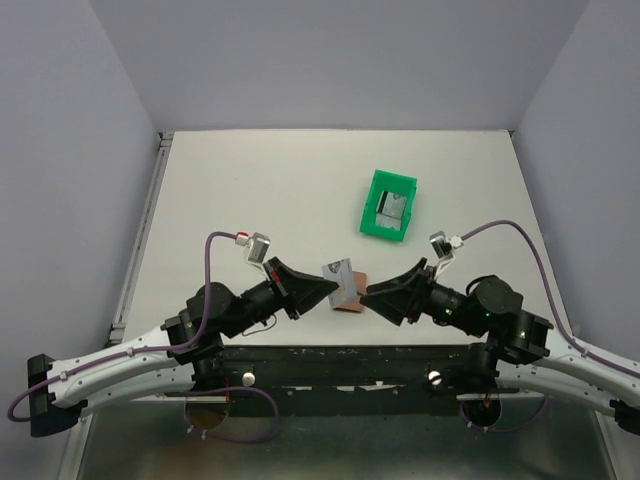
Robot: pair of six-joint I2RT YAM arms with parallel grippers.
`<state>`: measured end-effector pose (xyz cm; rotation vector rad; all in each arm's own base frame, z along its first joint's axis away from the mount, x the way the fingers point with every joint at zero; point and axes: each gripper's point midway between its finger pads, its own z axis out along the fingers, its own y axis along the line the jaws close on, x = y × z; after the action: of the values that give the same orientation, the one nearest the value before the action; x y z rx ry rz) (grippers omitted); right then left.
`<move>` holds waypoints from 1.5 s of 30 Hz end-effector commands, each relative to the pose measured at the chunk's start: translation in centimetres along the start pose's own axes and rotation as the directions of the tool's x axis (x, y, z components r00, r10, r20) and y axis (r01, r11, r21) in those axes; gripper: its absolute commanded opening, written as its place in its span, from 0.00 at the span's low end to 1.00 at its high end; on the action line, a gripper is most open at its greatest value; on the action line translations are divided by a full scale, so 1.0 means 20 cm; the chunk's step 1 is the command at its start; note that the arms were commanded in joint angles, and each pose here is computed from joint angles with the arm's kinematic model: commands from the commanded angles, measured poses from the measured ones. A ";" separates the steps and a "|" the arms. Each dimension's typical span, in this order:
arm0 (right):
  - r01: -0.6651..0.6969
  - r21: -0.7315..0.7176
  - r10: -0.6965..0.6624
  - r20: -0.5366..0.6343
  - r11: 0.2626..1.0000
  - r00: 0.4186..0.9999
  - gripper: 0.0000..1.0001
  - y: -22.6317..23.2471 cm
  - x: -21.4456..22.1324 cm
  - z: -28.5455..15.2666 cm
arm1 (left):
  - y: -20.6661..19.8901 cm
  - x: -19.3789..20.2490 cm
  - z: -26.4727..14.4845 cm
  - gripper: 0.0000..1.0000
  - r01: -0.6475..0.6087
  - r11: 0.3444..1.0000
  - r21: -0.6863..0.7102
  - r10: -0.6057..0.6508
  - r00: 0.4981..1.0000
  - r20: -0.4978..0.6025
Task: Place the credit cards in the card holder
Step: Pick up the credit card at the corner of the board.
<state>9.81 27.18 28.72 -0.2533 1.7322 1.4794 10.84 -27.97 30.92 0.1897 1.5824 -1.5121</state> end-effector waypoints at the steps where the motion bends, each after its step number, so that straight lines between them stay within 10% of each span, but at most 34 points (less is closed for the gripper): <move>1: 0.151 0.072 -0.151 -0.005 0.986 0.989 0.68 -0.04 -0.07 -0.09 | -0.11 0.03 0.03 0.00 -0.016 0.995 0.101 0.023 0.998 -0.064; 25: 0.191 -0.034 -0.193 -0.078 0.981 0.978 0.51 0.05 -0.01 -0.11 | -0.27 0.15 0.11 0.00 0.012 0.965 0.262 0.039 0.982 -0.185; 38: 0.179 -0.008 -0.179 -0.054 0.984 0.982 0.03 0.03 -0.03 -0.11 | -0.22 0.17 0.12 0.00 0.009 0.971 0.238 0.038 0.981 -0.190; 45: 0.168 0.084 -0.167 -0.025 0.982 0.986 0.00 -0.04 -0.07 -0.14 | -0.12 0.15 0.09 0.59 -0.015 0.986 0.164 0.042 0.985 -0.167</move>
<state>8.46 25.21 29.44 -0.4496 1.7072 1.3718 7.76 -32.50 30.82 0.4734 1.5916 -1.6758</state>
